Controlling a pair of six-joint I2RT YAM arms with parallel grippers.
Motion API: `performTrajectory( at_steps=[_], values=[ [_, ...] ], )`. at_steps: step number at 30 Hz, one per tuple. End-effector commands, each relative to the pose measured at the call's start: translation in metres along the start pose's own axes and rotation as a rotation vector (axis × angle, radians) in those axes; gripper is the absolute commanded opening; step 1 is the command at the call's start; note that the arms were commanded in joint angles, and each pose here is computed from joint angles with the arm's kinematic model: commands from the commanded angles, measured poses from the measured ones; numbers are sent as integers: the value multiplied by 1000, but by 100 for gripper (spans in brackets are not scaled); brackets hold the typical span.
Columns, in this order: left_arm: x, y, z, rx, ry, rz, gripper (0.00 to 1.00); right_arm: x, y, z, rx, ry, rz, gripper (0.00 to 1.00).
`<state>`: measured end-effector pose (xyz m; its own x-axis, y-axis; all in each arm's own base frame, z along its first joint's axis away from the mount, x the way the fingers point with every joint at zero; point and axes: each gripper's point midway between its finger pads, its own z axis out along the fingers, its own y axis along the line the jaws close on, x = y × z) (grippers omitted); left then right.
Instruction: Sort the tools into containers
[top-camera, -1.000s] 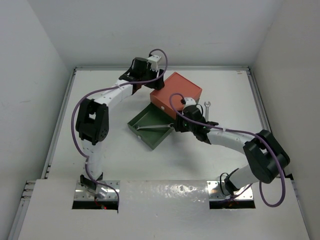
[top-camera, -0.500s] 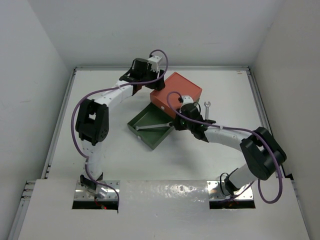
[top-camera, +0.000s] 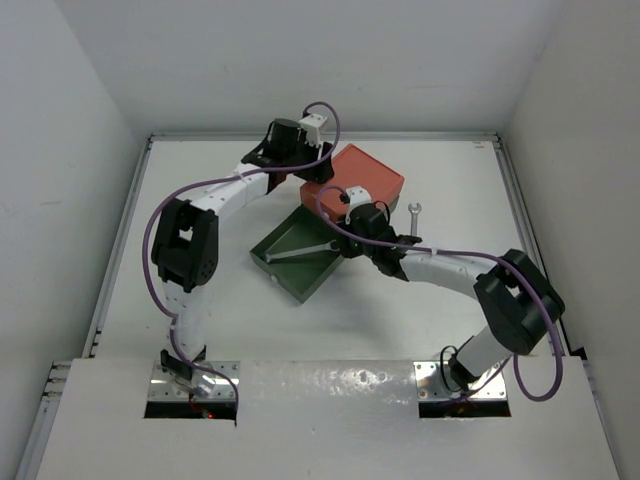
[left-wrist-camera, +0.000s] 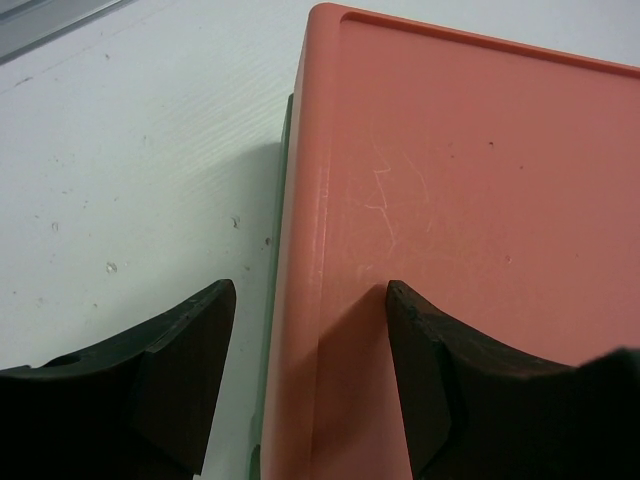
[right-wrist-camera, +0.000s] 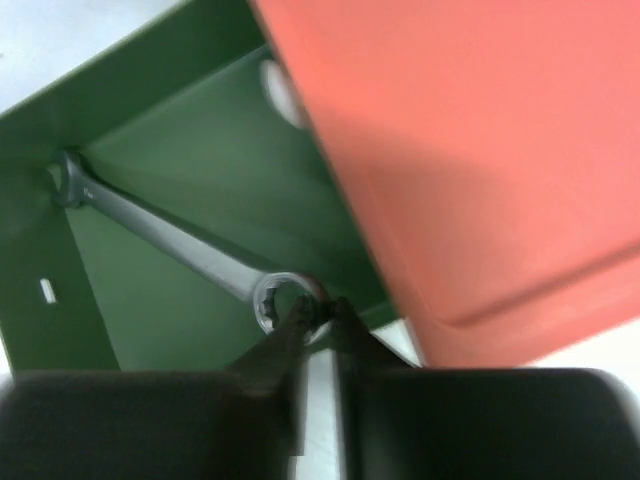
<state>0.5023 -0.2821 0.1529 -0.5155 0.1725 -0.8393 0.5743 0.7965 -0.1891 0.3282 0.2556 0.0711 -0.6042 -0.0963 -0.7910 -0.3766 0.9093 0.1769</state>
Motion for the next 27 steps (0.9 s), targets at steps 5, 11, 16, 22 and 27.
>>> performTrajectory(
  at_steps=[5, 11, 16, 22, 27],
  values=[
    [12, -12, -6, 16, 38, 3, 59, -44, 8, 0, -16, -92, -160, 52],
    [2, -14, -6, 21, 13, 7, 59, -67, 32, -14, -138, -134, -269, 55],
    [-21, -14, -9, 15, -30, 26, 59, -90, 68, -36, -314, -188, -312, 53],
    [-68, -5, -30, -24, -105, 66, 59, -134, 94, -74, -417, -276, -338, 56],
    [-119, 10, -89, -105, -196, 212, 60, -168, 69, -97, -308, -229, -366, 64]
  ],
)
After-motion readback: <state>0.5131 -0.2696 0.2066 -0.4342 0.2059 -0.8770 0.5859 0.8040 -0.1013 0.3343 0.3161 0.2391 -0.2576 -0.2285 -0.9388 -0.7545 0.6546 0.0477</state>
